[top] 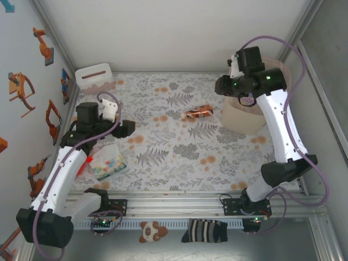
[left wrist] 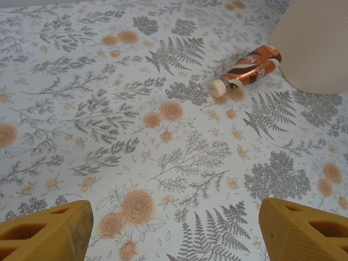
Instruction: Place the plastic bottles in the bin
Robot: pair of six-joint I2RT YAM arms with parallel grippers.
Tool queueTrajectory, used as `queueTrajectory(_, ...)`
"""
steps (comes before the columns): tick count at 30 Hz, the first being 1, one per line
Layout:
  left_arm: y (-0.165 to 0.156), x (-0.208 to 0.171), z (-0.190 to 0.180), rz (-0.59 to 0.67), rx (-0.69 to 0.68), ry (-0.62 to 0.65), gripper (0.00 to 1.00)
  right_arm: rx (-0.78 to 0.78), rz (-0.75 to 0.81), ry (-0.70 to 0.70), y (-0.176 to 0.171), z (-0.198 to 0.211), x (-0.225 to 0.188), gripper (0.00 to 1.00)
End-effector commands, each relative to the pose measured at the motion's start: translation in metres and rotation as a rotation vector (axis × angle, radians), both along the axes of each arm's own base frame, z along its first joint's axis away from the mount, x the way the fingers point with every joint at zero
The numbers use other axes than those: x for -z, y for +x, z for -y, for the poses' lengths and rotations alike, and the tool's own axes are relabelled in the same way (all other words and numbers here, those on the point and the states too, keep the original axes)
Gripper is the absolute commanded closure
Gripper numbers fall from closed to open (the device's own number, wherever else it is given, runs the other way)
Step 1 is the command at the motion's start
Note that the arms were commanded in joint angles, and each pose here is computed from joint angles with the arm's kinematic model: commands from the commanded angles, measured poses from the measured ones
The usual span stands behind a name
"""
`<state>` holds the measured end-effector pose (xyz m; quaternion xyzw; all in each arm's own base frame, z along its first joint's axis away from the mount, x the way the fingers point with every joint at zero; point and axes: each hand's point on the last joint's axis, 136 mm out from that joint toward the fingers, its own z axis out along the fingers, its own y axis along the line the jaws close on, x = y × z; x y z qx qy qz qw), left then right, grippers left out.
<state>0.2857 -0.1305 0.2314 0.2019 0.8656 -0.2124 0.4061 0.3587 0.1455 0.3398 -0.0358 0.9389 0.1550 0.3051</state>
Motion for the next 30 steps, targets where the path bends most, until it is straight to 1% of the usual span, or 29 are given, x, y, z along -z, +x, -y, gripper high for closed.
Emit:
queueTrajectory(1, -0.003, -0.010, 0.006, -0.005, 0.030, -0.028, 0.21, 0.042, -0.002, -0.023, 0.008, -0.015, 0.014, 0.57)
queueTrajectory(3, -0.003, -0.009, 0.005, -0.007, 0.026, -0.022, 0.21, 0.083, 0.005, -0.016, 0.013, -0.028, 0.023, 0.56)
queueTrajectory(6, -0.002, -0.010, 0.003, 0.002, 0.016, -0.012, 0.20, 0.200, 0.022, 0.030, 0.021, -0.048, 0.041, 0.54)
queueTrajectory(8, -0.002, -0.010, 0.001, 0.009, 0.007, -0.004, 0.19, 0.326, 0.029, 0.029, 0.026, -0.051, 0.052, 0.53)
queueTrajectory(11, -0.003, -0.011, -0.002, 0.018, -0.003, 0.002, 0.19, 0.472, 0.005, 0.027, 0.033, -0.058, 0.074, 0.48)
queueTrajectory(18, -0.005, -0.015, -0.004, 0.042, -0.009, 0.001, 0.18, 0.699, -0.056, -0.003, 0.045, -0.083, 0.130, 0.40)
queueTrajectory(24, -0.007, -0.019, -0.005, 0.061, -0.016, 0.000, 0.17, 0.857, -0.107, 0.034, 0.059, -0.098, 0.171, 0.36)
queueTrajectory(30, -0.009, -0.022, -0.005, 0.073, -0.017, -0.006, 0.16, 0.957, -0.124, 0.052, 0.074, -0.110, 0.206, 0.35)
